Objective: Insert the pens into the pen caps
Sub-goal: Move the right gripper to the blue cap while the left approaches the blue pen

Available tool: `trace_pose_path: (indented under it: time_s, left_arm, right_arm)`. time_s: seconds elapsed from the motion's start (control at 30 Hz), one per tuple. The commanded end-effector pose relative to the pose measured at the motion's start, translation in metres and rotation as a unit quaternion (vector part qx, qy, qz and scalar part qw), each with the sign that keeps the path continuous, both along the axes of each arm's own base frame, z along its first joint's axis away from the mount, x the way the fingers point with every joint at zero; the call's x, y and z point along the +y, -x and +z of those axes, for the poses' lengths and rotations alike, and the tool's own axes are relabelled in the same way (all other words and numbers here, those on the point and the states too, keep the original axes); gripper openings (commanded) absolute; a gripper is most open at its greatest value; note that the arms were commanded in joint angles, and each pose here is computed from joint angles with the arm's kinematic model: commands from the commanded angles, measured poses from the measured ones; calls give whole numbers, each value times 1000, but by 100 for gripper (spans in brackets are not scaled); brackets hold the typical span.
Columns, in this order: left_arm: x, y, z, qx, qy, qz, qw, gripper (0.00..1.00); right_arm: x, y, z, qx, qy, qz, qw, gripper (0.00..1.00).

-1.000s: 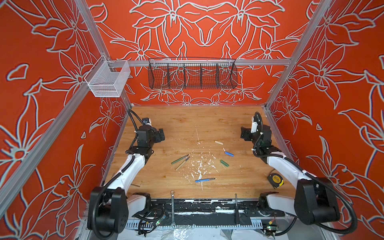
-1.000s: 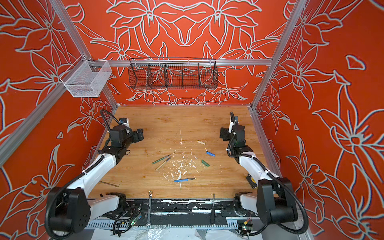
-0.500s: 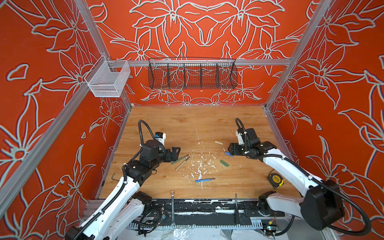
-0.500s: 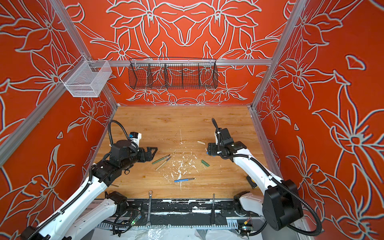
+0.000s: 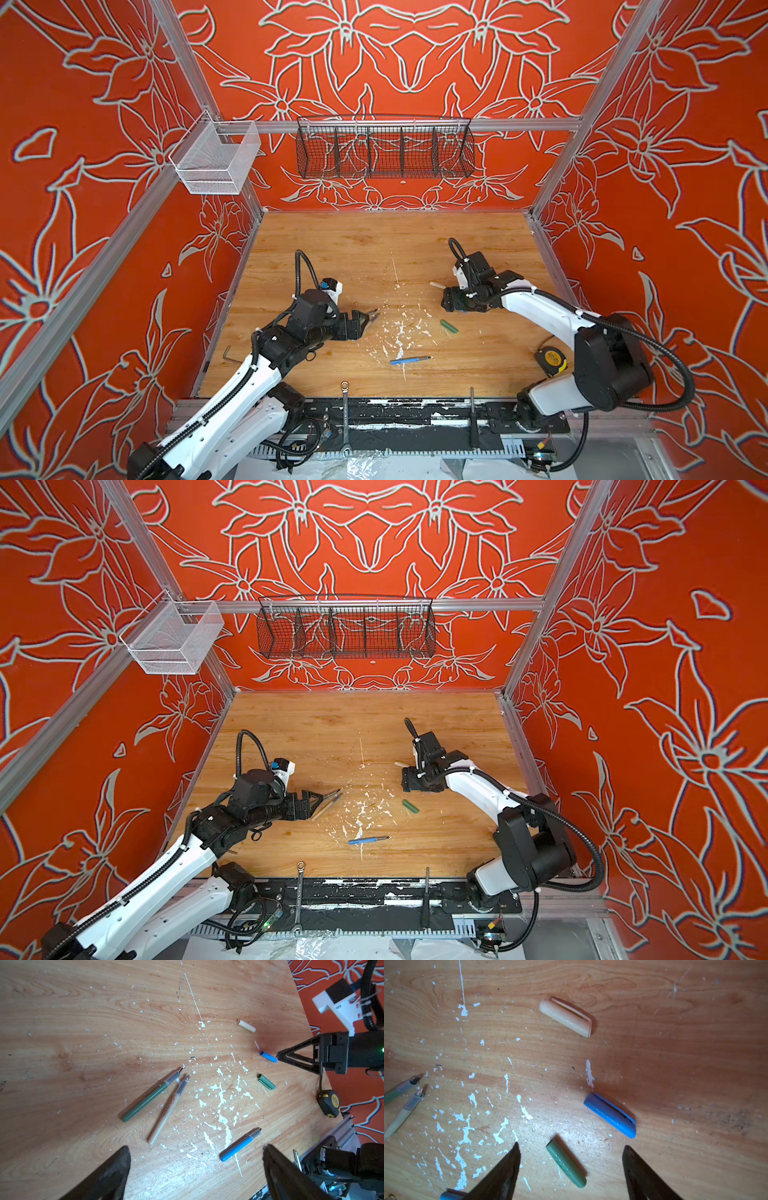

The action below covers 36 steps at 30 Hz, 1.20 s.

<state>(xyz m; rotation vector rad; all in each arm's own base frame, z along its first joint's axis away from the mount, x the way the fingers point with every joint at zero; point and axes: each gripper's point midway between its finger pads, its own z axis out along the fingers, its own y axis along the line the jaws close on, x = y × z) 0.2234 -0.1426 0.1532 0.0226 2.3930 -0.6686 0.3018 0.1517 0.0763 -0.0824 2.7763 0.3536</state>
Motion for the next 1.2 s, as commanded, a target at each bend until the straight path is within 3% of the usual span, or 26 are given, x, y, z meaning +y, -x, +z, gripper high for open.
trace_pose_path:
  time_s: [0.0,0.2,0.47,0.93,1.17]
  left_arm:
    - [-3,2,4,4,1,-2,1000,97]
    - [10,-2,7,2,-32,30,999,97]
    - [3,-5,11,1,-28,19,999,97]
    - [8,-6,12,-2,-41,29,999,97]
    - [8,-5,7,8,-47,25,999,97]
  right_arm:
    - [11,-13,-2,-4,-9,12,1000,78]
    - [22,-30,-14,3,-15,15,1000,79]
    - [36,-33,-31,24,-36,27,999,79]
    - [29,17,-38,85,-39,48,994,79]
    - [5,37,-31,91,-1,32,995,80]
